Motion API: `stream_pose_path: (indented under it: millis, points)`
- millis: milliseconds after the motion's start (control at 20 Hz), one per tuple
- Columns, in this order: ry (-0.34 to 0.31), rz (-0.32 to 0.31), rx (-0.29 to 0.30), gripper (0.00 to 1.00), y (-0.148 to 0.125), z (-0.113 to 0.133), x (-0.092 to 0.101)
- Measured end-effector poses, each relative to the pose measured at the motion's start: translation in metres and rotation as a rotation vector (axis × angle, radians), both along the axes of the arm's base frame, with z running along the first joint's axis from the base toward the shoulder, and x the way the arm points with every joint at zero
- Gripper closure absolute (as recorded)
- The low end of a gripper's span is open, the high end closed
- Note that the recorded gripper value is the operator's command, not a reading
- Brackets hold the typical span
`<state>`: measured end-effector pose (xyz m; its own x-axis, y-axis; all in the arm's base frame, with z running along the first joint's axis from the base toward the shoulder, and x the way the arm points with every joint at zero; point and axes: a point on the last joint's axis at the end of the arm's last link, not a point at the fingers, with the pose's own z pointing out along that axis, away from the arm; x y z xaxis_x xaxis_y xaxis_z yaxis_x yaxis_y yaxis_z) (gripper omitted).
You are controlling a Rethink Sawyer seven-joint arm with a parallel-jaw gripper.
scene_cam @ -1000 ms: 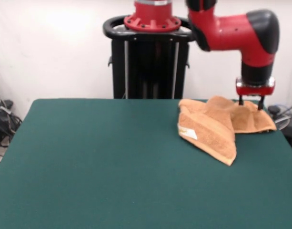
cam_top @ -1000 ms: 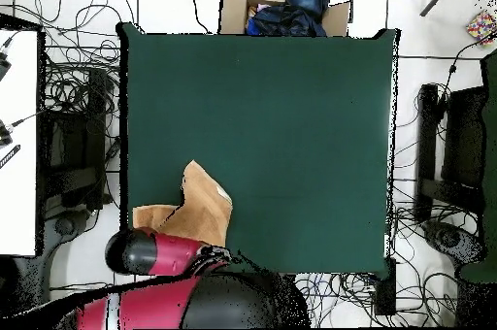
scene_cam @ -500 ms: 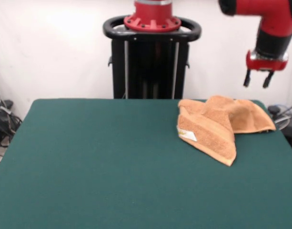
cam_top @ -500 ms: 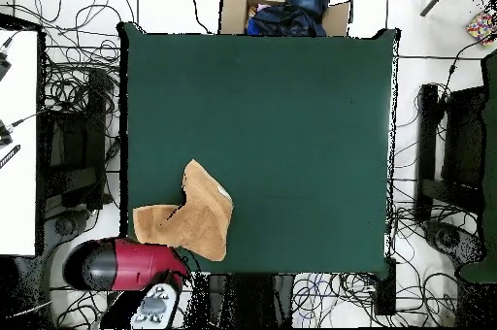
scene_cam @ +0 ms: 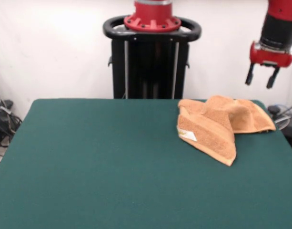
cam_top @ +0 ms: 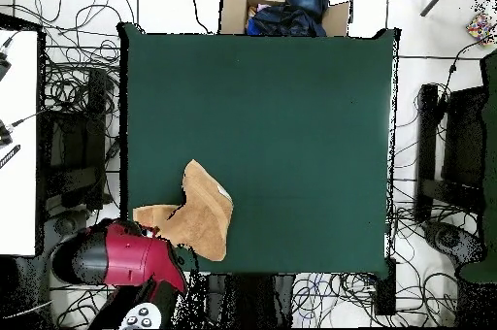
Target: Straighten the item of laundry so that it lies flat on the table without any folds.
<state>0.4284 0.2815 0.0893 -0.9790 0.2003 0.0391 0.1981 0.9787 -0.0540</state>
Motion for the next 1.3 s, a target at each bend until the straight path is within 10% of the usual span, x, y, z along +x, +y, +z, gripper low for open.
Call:
stream_pose_path:
  millis: [650, 1300]
  points:
    - [-0.253, -0.110, -0.124, 0.00, -0.039, -0.048, 0.055]
    - [-0.168, -0.140, -0.197, 0.00, -0.082, -0.111, 0.046]
